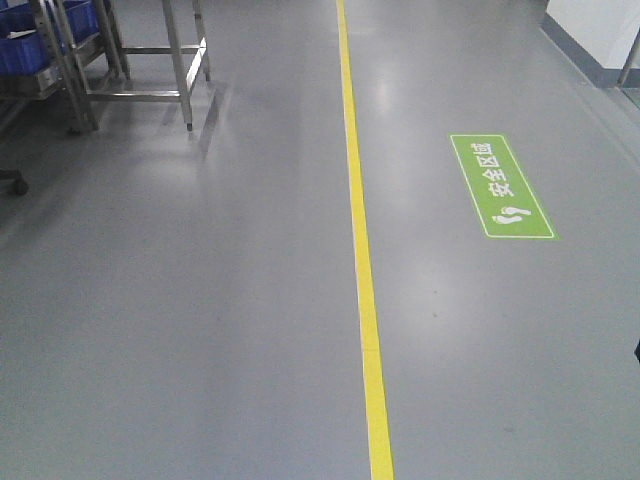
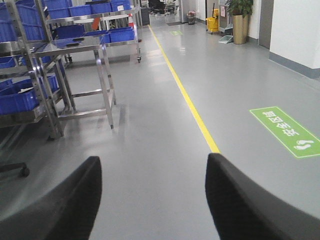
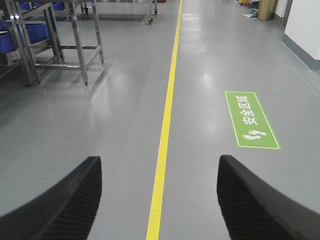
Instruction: Move and align brake pads A on conveyor
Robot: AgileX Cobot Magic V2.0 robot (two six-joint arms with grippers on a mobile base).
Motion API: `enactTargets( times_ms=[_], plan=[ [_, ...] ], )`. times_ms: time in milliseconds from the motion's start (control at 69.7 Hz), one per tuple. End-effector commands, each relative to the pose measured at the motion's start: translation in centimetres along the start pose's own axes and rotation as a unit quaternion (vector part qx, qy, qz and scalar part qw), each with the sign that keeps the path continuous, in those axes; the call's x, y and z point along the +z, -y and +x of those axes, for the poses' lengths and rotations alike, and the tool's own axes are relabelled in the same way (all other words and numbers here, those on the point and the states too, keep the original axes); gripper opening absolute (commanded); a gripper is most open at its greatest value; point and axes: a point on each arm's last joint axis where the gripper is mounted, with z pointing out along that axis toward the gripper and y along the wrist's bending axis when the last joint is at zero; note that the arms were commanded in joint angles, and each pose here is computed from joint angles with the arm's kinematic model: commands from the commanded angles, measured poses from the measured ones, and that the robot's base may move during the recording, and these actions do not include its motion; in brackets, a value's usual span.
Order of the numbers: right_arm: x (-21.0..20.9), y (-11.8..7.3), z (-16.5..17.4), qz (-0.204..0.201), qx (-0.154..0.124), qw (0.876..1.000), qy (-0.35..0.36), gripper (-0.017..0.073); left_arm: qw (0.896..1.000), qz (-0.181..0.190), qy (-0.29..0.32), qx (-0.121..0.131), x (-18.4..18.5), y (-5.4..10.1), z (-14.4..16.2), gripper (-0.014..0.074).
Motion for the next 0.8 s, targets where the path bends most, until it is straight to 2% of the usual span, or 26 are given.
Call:
enactTargets(
  times_ms=[0,789],
  plan=[
    [-0.17,0.05,-1.51,0.003,-0.004,0.999,0.045,0.0469,0.999,-0.003,0.046,-0.001,-0.02,-0.11,-1.53,0.0449],
    [-0.17,0.04,-1.51,0.003,-0.003,0.999,0.045,0.0469,0.999,-0.003,0.046,-0.001,-0.02,-0.11,-1.52,0.0449]
  ],
)
